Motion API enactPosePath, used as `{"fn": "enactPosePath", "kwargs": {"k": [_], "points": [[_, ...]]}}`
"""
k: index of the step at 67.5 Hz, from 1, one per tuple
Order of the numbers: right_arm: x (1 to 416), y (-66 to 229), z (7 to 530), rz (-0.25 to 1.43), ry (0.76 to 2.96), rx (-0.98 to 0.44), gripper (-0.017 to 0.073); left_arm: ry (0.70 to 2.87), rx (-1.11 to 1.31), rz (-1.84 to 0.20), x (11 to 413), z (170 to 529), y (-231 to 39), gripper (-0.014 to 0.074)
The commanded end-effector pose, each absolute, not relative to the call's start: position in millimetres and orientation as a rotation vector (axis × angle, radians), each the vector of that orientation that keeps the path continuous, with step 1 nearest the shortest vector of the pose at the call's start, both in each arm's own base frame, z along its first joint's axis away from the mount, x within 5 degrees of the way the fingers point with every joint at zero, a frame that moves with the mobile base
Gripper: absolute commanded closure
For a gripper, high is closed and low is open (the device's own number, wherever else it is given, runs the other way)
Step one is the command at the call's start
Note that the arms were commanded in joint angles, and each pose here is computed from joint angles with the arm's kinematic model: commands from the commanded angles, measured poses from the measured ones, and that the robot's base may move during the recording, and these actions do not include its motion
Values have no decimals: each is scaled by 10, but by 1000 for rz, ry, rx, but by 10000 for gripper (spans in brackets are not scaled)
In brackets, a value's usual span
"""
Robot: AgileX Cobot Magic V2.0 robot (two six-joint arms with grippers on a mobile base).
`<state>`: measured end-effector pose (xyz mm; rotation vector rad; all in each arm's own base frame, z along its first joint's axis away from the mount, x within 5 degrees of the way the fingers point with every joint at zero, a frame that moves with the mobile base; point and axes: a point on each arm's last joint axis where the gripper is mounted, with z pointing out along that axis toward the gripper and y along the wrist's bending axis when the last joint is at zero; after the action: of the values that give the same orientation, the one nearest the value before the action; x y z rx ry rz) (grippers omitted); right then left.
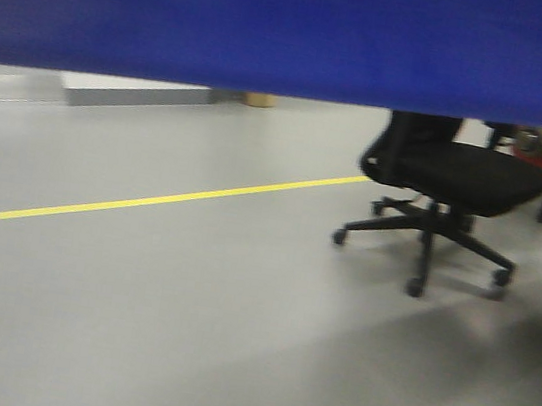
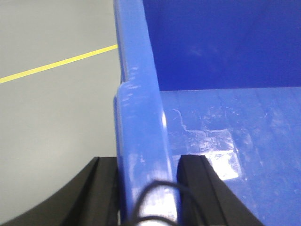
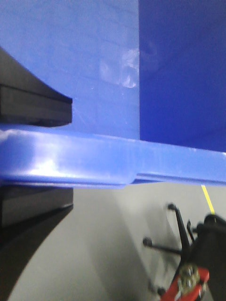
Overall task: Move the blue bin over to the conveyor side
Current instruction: 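Carry the blue bin past the red frame toward the grey belt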
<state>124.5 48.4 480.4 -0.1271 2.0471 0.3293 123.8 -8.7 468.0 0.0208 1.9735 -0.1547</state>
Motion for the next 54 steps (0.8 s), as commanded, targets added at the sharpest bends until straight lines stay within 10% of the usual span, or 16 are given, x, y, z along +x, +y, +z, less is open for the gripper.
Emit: {"fn": "enactPosePath", "kwargs": {"k": [1, 54], "points": [[1214, 405, 4975, 271, 1889, -132, 640, 1830, 32, -119, 1194, 4846, -73, 610], [1214, 405, 4976, 272, 1888, -132, 640, 1828, 32, -118, 1194, 4848, -73, 610]]}}
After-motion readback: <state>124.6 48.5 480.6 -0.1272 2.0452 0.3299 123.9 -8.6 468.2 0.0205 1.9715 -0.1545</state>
